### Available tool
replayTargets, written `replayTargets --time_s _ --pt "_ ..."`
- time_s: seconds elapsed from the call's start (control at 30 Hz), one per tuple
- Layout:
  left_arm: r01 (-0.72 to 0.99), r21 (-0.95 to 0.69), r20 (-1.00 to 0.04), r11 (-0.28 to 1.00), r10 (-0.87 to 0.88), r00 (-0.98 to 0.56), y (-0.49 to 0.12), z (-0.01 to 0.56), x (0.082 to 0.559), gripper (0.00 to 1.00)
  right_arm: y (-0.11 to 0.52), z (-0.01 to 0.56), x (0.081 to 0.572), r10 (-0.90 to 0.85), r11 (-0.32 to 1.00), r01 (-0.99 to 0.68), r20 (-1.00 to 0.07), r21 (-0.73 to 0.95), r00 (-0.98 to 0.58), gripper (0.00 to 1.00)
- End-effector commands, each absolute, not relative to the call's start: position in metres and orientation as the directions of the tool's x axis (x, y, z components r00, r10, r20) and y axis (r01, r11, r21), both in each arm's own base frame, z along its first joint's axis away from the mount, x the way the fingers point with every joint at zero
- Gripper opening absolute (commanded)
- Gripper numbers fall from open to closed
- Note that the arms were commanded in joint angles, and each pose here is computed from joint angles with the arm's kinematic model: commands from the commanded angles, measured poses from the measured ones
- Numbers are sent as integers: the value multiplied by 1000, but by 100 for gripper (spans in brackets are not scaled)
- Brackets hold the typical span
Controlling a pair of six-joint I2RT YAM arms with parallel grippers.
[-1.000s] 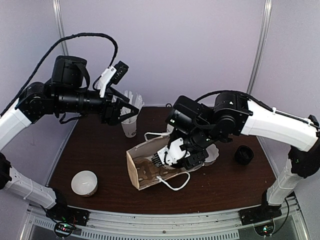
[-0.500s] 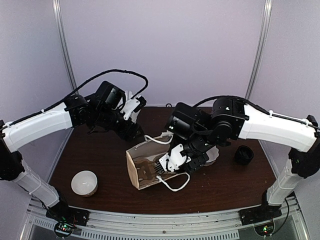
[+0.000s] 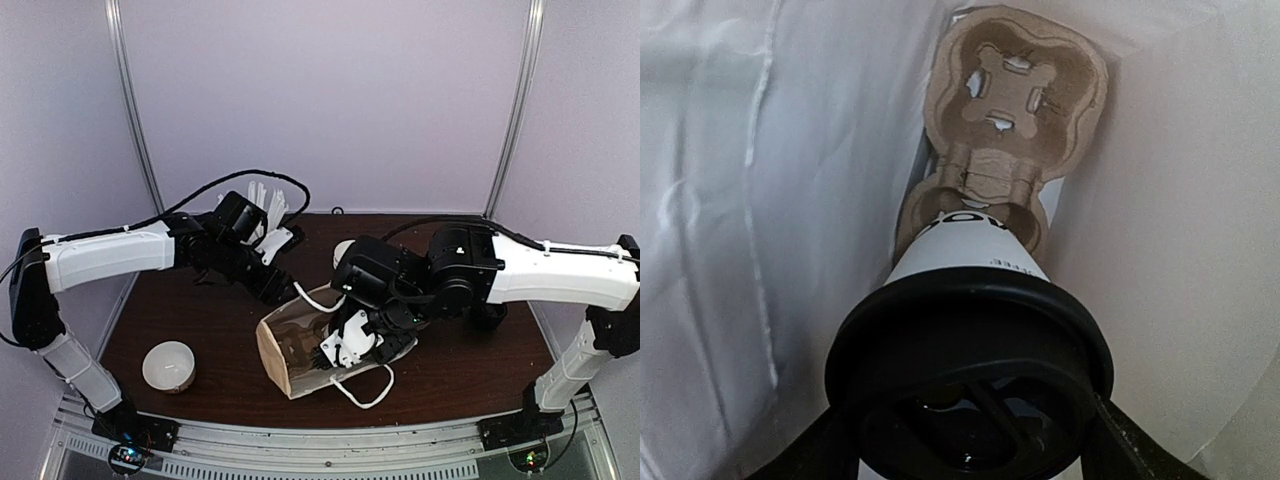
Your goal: Pack the takeout coffee
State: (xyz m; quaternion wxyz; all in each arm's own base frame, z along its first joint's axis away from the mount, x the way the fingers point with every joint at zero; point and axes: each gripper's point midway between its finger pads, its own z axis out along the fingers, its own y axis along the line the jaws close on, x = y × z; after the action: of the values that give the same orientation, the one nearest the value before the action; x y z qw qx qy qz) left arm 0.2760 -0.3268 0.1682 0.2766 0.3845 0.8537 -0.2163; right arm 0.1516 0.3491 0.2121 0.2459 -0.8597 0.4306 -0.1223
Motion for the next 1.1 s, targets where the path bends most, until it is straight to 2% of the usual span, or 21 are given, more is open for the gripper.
replayTargets --time_s 0.0,0.23,0.8,0.9,1.07 --pt "784 -235 -660 575 498 -563 -340 165 277 67 364 209 169 -813 -476 -635 29 -608 582 65" --pt "799 -308 -664 516 485 -569 -352 165 267 65 362 192 174 -819 -480 -628 57 -613 571 65" --pt "813 -349 -641 466 514 -570 -354 155 255 64 359 161 199 -842 -490 -634 137 -598 521 66" --pt "810 -350 -637 469 514 -574 -354 153 255 64 360 158 202 -849 -481 -654 125 -584 513 66" --pt "796 -316 -651 516 493 -578 -344 160 268 64 359 151 201 -884 -434 -768 56 -471 465 66"
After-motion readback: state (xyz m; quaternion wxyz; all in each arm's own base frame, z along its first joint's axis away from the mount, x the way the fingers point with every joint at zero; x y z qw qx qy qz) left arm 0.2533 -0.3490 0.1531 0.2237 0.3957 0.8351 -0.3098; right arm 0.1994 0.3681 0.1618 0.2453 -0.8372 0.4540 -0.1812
